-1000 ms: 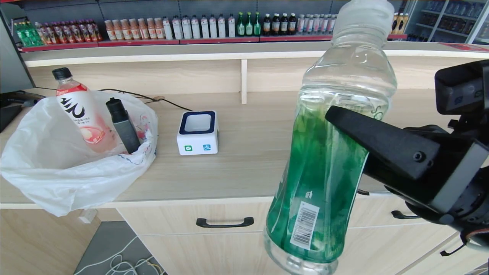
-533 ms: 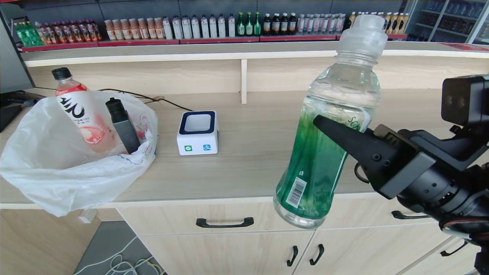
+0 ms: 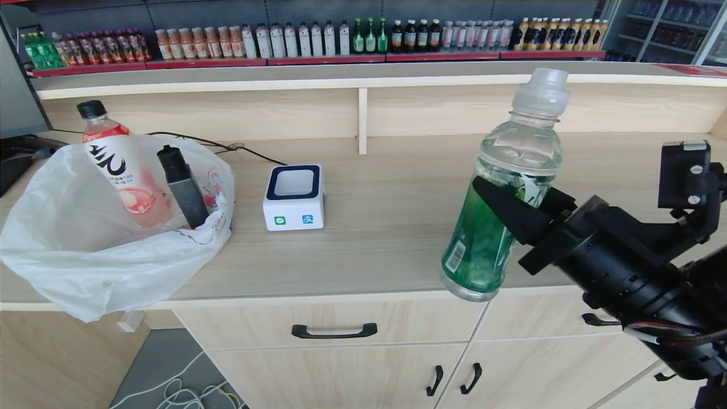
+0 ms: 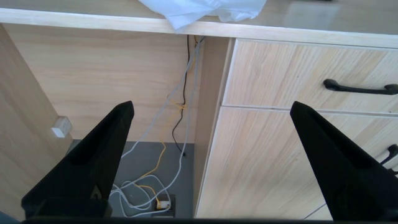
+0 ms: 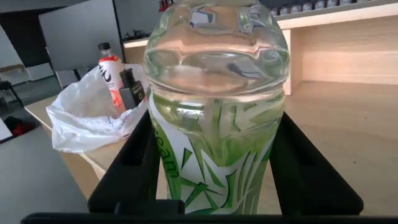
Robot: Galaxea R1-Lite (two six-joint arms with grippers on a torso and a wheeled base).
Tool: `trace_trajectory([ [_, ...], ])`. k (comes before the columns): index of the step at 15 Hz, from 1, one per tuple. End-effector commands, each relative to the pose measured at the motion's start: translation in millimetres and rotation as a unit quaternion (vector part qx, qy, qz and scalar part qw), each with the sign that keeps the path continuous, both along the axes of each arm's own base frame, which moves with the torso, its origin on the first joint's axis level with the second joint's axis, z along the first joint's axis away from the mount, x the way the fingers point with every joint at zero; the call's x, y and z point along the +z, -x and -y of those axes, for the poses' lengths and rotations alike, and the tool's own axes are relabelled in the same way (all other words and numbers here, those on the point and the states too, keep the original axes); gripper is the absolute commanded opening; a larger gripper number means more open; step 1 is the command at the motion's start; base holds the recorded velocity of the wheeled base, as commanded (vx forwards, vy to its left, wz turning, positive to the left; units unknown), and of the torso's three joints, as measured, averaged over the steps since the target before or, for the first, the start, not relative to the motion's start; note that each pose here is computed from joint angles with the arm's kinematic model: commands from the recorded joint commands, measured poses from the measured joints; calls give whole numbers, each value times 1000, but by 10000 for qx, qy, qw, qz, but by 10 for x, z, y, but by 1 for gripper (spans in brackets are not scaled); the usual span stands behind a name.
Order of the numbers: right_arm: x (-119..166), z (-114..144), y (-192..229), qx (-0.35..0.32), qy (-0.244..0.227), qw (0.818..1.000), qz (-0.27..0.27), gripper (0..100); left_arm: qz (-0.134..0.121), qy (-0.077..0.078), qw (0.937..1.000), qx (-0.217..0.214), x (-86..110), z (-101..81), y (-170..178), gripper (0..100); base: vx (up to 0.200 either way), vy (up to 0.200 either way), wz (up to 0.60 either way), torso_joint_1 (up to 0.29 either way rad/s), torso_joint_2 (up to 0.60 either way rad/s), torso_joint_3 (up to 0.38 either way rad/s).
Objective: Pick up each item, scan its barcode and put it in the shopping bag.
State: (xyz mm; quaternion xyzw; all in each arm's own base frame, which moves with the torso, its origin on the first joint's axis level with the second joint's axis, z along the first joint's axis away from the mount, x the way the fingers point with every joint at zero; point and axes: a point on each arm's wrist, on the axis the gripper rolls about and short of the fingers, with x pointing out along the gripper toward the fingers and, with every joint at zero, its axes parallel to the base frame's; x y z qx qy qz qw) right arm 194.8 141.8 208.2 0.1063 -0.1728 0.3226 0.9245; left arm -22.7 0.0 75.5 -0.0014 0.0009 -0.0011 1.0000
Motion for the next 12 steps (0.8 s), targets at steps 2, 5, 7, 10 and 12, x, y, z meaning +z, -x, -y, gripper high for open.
trace_trajectory([
  [2, 62, 11, -44, -623, -243, 9978, -8, 0, 1, 2, 10000, -5, 0, 0, 0, 100, 0, 0, 0, 0, 0, 0],
  [5, 190, 82, -209, -1015, -321, 9939, 272, 0, 1, 2, 10000, 3, 0, 0, 0, 100, 0, 0, 0, 0, 0, 0],
  [7, 212, 163, -270, -1294, -193, 9906, 401, 0, 1, 2, 10000, -5, 0, 0, 0, 100, 0, 0, 0, 0, 0, 0],
  [10, 259, 168, -293, -1321, -244, 9897, 487, 0, 1, 2, 10000, -5, 0, 0, 0, 100, 0, 0, 0, 0, 0, 0],
  [12, 323, 164, -299, -1322, -322, 9889, 590, 0, 1, 9, 10000, -5, 0, 0, 0, 100, 0, 0, 0, 0, 0, 0],
])
